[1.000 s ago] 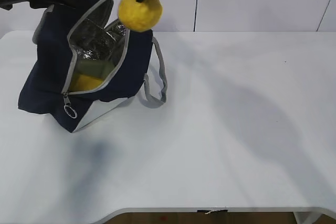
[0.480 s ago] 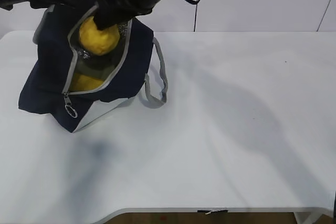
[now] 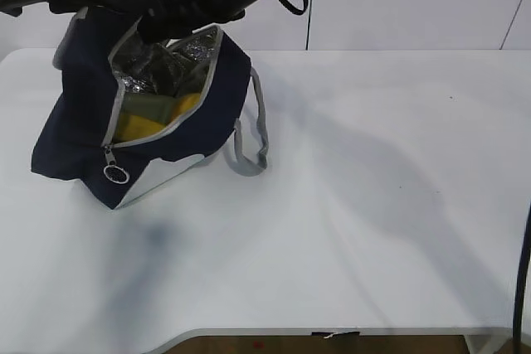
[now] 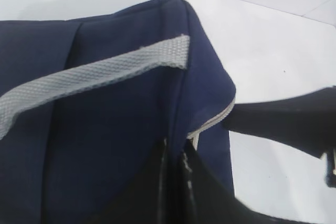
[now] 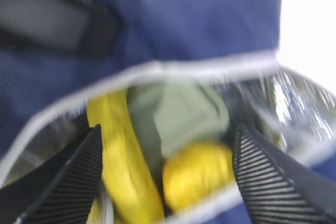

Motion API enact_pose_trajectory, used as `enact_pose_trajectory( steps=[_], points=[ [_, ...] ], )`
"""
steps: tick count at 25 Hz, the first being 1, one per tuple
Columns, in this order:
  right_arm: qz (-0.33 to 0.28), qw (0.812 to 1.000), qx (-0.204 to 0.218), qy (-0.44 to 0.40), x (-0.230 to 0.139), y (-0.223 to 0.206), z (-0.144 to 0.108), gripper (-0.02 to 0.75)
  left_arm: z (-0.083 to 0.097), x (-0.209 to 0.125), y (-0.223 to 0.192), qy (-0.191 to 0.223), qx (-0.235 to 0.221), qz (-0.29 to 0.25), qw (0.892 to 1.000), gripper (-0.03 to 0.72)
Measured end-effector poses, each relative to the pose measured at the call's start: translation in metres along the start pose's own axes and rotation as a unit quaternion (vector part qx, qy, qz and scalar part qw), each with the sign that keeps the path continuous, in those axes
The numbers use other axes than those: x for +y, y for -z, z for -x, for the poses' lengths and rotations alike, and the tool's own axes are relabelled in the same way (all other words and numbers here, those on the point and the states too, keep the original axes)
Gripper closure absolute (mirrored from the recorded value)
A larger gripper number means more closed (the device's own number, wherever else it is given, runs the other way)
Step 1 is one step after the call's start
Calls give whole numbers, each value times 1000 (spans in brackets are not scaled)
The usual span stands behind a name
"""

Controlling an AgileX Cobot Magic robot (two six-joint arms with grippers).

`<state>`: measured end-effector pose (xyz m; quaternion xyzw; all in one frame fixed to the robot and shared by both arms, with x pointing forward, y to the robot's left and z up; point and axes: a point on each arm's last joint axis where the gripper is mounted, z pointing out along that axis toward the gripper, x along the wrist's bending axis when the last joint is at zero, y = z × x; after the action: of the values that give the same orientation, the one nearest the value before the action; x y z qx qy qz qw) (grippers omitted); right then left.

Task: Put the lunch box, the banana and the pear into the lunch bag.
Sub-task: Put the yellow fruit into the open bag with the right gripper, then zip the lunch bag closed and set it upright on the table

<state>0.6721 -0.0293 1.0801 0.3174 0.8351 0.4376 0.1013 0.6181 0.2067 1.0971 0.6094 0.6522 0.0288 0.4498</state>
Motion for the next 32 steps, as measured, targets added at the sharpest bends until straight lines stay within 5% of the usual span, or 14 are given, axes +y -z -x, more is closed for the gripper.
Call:
enact_pose_trajectory(
  steps=[5,11,19,32],
  points=[
    [-66,997,-39,-25,2,28,-2,139,0,0,0,0,0,0,1000,694],
    [-155,971,-73,-167,-14,61,22,183,-1,0,0,-7,6,1,1000,694],
    [-114,949,5,-295,-17,75,51,218,-2,1,0,-12,10,3,1000,694],
    [-152,919,56,-360,-54,15,68,222,-2,1,0,-10,9,3,1000,694]
  ],
)
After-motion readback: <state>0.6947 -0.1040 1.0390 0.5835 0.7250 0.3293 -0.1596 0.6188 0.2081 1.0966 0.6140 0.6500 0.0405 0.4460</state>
